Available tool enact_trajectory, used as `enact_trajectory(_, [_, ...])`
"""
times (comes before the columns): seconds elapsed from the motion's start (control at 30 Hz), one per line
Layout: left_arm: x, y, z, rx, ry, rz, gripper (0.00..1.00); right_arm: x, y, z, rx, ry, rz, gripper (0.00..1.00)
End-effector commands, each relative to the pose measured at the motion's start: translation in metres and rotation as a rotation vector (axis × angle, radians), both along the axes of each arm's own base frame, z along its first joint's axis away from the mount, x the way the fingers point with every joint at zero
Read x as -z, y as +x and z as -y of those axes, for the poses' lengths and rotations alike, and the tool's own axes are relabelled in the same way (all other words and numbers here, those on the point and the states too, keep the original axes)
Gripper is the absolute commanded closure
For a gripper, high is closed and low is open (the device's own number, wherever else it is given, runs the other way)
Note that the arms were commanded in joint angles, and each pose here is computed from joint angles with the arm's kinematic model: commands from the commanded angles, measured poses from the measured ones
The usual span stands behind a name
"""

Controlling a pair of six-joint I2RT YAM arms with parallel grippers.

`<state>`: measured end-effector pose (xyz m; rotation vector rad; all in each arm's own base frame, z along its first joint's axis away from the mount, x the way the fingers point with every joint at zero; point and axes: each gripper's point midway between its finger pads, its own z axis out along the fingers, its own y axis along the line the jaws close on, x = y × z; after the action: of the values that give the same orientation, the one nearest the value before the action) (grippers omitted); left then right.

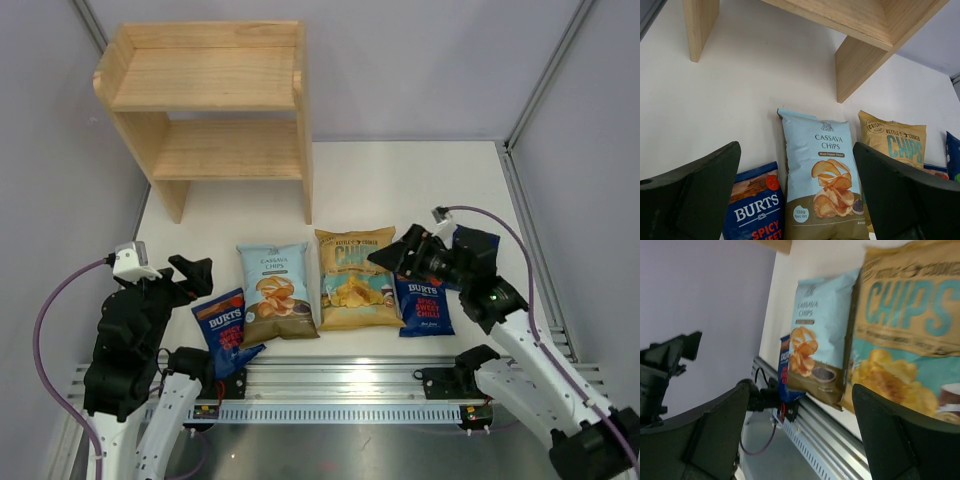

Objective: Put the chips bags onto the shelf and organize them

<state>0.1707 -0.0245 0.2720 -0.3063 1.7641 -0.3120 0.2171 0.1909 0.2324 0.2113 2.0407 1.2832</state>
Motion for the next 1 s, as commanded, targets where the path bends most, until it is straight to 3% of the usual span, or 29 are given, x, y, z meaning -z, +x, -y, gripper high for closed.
enact_trajectory(0.0, [-0.008,0.005,-0.002,-0.016,0.0,0.034,0.01,-0.038,-0.002,-0.046,-0.071,0.05,0.134,0.09])
enact_trajectory(0.17, [-0.008,0.005,-0.004,-0.024,0.0,0.033,0.01,0.009,0.001,-0.104,-0.058,-0.064,0.049,0.15])
enact_trajectory(0.43, [-0.006,0.007,-0.003,-0.024,0.0,0.022,0.01,0.076,-0.034,-0.177,-0.145,-0.227,-0.018,0.2])
enact_trajectory(0.63, [-0.005,0.007,-0.004,-0.027,0.002,0.021,0.01,0.108,-0.045,-0.188,-0.117,-0.34,-0.039,0.2])
enact_trajectory(0.97, [-0.005,0.007,-0.003,-0.025,0.003,0.018,0.01,0.147,-0.054,-0.192,-0.144,-0.387,-0.085,0.18])
